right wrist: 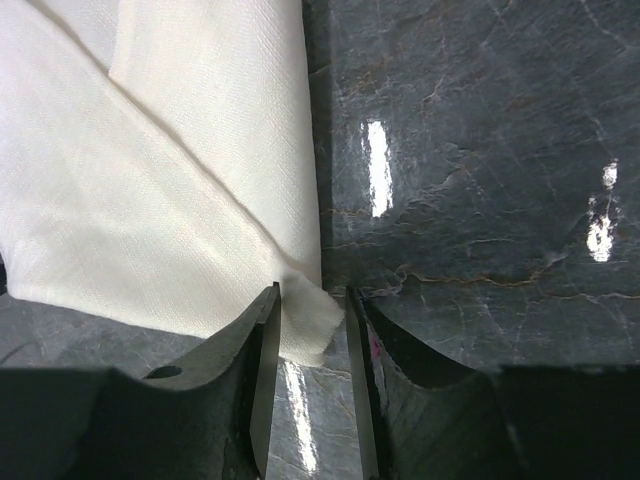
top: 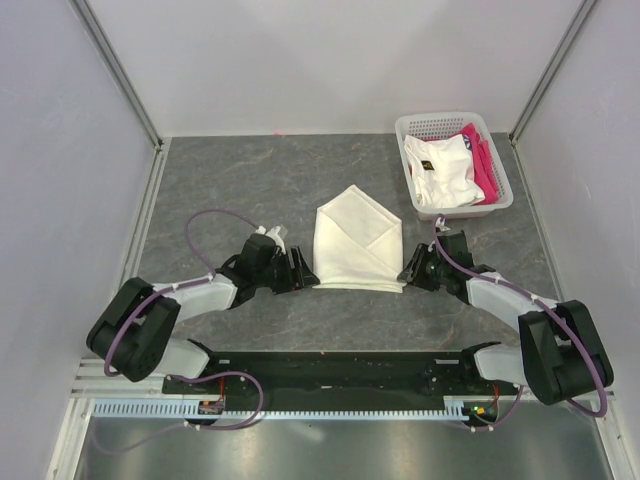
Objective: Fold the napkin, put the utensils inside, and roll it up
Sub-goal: Fold the napkin, then roll the napkin with the utensil
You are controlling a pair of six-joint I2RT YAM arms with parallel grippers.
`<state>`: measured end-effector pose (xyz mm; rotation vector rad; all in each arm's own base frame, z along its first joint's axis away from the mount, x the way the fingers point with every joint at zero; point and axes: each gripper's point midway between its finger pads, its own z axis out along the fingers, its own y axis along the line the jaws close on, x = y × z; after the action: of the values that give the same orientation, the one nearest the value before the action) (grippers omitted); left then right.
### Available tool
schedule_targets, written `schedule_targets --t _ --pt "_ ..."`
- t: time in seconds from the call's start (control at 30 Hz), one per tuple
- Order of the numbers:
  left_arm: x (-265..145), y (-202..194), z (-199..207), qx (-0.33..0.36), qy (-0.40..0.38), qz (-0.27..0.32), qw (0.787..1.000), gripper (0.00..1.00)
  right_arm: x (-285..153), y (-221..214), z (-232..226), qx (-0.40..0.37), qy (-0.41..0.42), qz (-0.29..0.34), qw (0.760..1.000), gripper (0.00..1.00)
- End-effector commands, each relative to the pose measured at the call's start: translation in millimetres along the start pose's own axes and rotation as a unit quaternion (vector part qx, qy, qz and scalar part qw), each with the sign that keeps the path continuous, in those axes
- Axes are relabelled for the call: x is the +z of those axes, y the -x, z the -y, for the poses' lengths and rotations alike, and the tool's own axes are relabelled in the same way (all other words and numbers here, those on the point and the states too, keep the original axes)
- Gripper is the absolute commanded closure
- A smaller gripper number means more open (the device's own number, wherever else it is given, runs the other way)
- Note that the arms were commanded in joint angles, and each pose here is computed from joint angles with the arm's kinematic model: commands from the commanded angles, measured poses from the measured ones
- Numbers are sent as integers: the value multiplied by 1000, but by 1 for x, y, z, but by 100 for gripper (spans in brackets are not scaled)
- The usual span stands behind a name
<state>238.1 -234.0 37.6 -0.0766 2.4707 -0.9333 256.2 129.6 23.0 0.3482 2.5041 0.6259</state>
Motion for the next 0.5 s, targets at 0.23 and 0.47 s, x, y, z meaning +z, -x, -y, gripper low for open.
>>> schedule_targets --t 0.23,0.47 --pt "7 -14 9 -59 -49 -19 997 31 -2 -18 -1 6 3 -24 1000 60" --pt "11 -15 4 -66 -42 -17 997 37 -1 -20 -1 3 1 -25 1000 61"
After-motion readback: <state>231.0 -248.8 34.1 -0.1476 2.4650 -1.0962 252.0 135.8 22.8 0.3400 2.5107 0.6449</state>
